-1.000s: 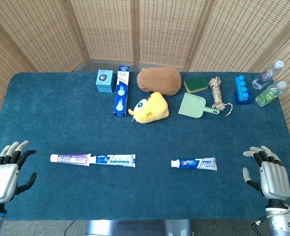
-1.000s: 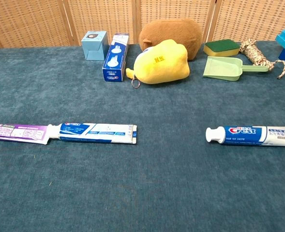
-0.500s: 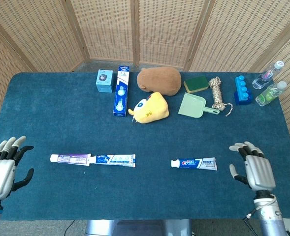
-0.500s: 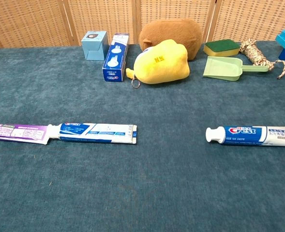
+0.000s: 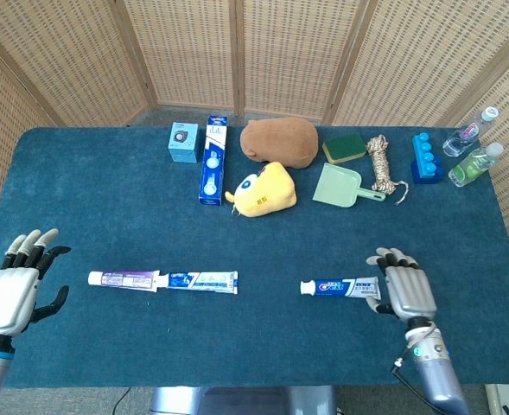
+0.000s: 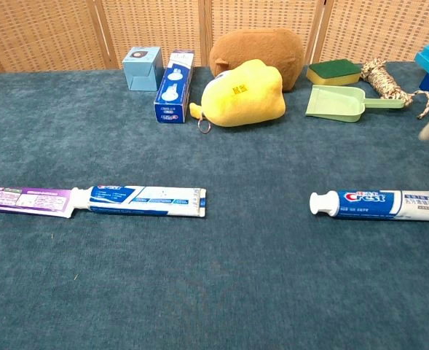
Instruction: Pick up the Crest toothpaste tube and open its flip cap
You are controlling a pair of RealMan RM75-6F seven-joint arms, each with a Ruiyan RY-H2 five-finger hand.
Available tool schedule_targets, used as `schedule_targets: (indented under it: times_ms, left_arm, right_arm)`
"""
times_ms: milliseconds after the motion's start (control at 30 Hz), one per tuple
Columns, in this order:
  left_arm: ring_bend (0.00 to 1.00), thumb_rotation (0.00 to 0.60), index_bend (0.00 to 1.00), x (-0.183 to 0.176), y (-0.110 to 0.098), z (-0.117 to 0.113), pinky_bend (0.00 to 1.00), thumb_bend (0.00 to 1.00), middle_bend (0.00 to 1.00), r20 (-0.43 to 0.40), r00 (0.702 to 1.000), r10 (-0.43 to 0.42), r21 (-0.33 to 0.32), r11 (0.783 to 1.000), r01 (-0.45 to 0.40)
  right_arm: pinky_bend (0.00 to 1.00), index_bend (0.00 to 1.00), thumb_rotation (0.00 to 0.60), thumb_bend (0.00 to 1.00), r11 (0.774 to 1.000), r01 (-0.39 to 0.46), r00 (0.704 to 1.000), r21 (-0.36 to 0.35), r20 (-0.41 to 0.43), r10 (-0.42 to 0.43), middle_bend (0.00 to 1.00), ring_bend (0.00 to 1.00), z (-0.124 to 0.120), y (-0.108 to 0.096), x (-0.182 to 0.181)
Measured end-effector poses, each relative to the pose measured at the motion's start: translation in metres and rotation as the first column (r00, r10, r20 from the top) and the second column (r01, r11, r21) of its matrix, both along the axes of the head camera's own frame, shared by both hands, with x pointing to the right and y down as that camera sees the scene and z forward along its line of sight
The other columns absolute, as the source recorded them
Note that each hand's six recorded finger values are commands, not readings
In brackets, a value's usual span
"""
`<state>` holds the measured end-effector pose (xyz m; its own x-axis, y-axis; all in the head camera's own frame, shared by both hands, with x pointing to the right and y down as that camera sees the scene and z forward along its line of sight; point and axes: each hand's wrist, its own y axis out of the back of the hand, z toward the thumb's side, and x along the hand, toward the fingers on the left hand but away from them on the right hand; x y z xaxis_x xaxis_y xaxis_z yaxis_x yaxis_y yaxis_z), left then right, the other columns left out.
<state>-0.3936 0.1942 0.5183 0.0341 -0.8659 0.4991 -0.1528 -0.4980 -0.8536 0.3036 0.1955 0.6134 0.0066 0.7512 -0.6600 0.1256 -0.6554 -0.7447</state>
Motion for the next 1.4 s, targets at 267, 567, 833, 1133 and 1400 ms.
schedule_targets:
  times_ms: [267,567,833,1133,1400]
  left_arm:
    - [0.0,0.6,0.21,0.001,-0.002,0.004,0.0,0.36,0.09,-0.004,1.0,0.006,-0.003,1.0,-0.006]
    - [0.0,0.6,0.21,-0.004,-0.003,0.003,0.0,0.36,0.09,-0.002,1.0,0.0,0.006,1.0,0.0]
    - [0.0,0.6,0.21,-0.004,-0.004,-0.002,0.0,0.36,0.09,-0.002,1.0,0.002,0.019,1.0,-0.002]
    - [0.0,0.6,0.21,-0.007,-0.001,-0.006,0.0,0.36,0.09,0.0,1.0,-0.005,0.024,1.0,0.005]
    - [0.0,0.6,0.21,-0.01,0.0,-0.007,0.0,0.36,0.09,0.003,1.0,-0.012,0.027,1.0,0.012]
  right_arm:
    - [0.18,0.27,0.572,0.27,0.999,0.019,1.0,-0.035,-0.016,-0.019,0.16,0.09,0.017,0.002,-0.027]
    - [0.18,0.29,0.573,0.28,0.998,0.016,0.999,-0.06,-0.039,-0.018,0.16,0.09,0.03,0.006,-0.042]
    - [0.18,0.3,0.583,0.28,0.998,0.016,0.997,-0.067,-0.073,-0.021,0.17,0.09,0.04,0.013,-0.039]
    - [0.18,0.3,0.581,0.28,0.996,0.022,0.996,-0.09,-0.08,-0.029,0.17,0.09,0.053,0.02,-0.038]
    - [0.18,0.3,0.589,0.28,0.995,0.029,0.996,-0.092,-0.086,-0.037,0.17,0.09,0.061,0.017,-0.037]
